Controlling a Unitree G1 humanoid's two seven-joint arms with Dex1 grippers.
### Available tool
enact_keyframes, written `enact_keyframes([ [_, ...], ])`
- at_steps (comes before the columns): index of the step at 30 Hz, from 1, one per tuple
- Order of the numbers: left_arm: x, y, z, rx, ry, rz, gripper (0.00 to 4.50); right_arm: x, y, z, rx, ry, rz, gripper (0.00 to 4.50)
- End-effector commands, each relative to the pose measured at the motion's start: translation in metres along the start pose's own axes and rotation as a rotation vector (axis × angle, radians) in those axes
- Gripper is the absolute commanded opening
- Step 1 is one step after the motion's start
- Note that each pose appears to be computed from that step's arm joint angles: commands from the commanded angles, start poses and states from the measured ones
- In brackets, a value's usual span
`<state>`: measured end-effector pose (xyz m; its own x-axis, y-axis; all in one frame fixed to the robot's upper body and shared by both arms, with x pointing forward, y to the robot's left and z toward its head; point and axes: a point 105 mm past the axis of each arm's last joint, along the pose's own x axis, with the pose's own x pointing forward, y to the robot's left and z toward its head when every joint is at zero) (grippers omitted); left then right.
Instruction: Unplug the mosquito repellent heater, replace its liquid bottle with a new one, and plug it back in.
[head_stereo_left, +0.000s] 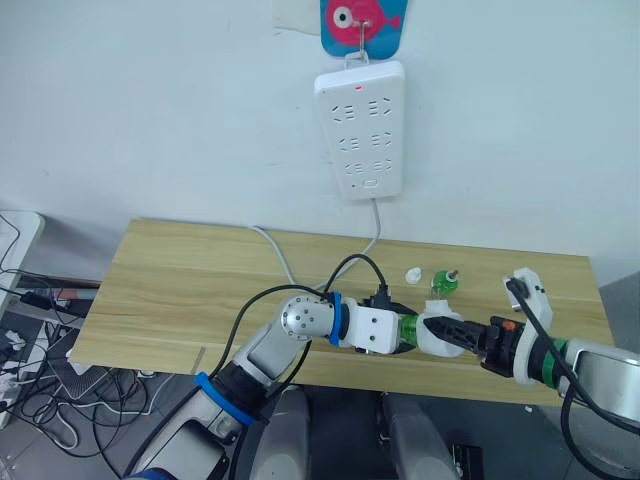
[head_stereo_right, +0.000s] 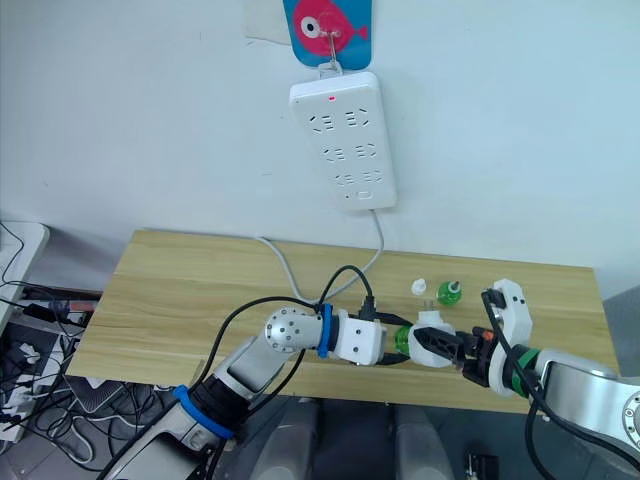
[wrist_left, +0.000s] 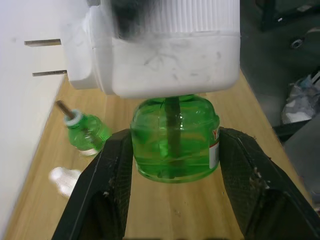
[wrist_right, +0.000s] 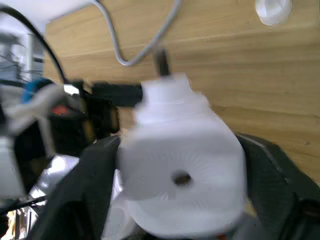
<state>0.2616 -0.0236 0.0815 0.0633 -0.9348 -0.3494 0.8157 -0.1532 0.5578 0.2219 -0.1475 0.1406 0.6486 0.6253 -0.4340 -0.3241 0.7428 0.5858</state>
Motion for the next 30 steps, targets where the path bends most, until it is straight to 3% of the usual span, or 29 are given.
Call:
enact_keyframes([
  [1,0.002,-0.004,0.011,-0.005,-0.060,-0.005,2.21,-0.007,0.006,0.009,-0.018,-0.026,0.044,4.48],
  [5,0.001,0.001,0.013,-0.090,-0.101,0.021,2.21,-0.011,0.003,0.016,-0.021,-0.051,0.033,4.48],
  [11,-0.007,0.009,0.022,-0.393,-0.240,0.035,2.21,-0.037,0.001,0.042,-0.116,-0.164,-0.057,4.48],
  [16,-0.018,0.032,0.023,-0.612,-0.327,0.146,2.21,-0.050,0.029,0.056,-0.195,-0.339,-0.074,4.48],
  [21,-0.021,0.041,0.024,-0.638,-0.356,0.168,2.21,-0.047,0.054,0.035,-0.260,-0.339,-0.082,4.48],
  [30,-0.015,0.045,0.029,-0.565,-0.355,0.152,2.21,-0.026,0.047,0.020,-0.317,-0.359,-0.147,4.48],
])
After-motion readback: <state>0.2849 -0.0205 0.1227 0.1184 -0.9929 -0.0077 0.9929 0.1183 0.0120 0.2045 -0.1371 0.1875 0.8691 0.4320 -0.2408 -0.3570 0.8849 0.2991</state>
